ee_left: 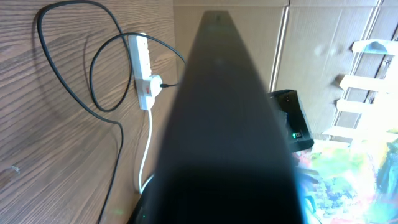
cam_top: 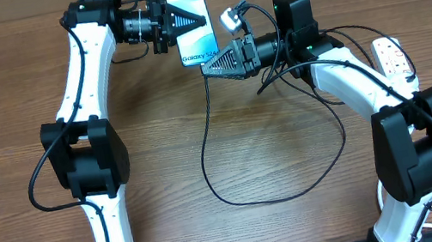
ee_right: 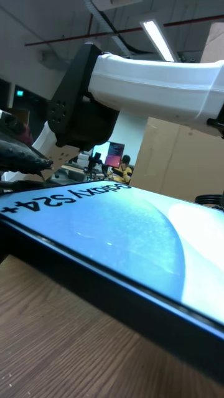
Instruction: Plug charger to phone and switch on socket
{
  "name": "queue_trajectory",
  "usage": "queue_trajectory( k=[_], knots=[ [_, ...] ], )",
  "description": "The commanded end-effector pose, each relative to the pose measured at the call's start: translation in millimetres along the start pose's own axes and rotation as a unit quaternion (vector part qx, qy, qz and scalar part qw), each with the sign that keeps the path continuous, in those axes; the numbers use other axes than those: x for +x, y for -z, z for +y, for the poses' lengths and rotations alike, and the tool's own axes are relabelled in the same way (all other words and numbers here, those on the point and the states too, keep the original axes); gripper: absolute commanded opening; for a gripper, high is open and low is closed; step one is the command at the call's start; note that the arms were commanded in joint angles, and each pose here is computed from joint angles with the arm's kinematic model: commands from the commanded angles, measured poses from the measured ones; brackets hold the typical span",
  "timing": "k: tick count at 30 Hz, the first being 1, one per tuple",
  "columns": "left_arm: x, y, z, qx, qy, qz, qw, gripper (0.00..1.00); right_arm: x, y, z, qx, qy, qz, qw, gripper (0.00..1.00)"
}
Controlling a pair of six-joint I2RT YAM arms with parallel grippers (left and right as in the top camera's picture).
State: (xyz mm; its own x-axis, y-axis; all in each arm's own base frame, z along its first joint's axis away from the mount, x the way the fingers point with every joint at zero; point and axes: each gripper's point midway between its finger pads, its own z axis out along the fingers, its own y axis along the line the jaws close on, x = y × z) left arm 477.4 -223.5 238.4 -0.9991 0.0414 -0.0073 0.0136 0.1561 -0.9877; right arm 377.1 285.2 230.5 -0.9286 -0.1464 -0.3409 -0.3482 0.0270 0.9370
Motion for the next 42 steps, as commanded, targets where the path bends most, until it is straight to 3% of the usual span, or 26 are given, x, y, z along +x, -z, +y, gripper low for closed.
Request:
queue_trajectory(
  k=[1, 9, 18, 26, 31, 42],
  knots=[
    [5.3, 1.7, -18.8, 0.024, -0.009, 0.009, 1.000, 0.04, -1.3, 2.9, 9.4, -0.004, 0.003, 0.000, 1.000, 0.29],
    [5.3, 1.7, -18.8, 0.024, -0.009, 0.009, 1.000, 0.04, 2.5, -4.2, 10.0, -0.005, -0.001, 0.007, 1.000, 0.32],
    [6.1, 1.9, -22.2, 0.033, -0.013, 0.012, 0.999, 0.04, 0.8, -6.1, 7.7, 0.002, -0.002, 0.001, 1.000, 0.22],
    [5.1, 1.9, -22.8, 0.033, -0.019, 0.012, 0.999, 0.04, 0.9, -6.2, 7.8, 0.002, -0.002, 0.001, 1.000, 0.21],
    [5.4, 2.0, -24.0, 0.036, -0.021, 0.013, 0.999, 0.04, 0.9, -6.2, 7.8, 0.002, -0.002, 0.001, 1.000, 0.04],
    [5.1, 2.3, -27.6, 0.045, -0.032, 0.016, 0.998, 0.04, 0.2, -5.6, 7.9, 0.002, 0.001, 0.000, 1.000, 0.04]
  ],
)
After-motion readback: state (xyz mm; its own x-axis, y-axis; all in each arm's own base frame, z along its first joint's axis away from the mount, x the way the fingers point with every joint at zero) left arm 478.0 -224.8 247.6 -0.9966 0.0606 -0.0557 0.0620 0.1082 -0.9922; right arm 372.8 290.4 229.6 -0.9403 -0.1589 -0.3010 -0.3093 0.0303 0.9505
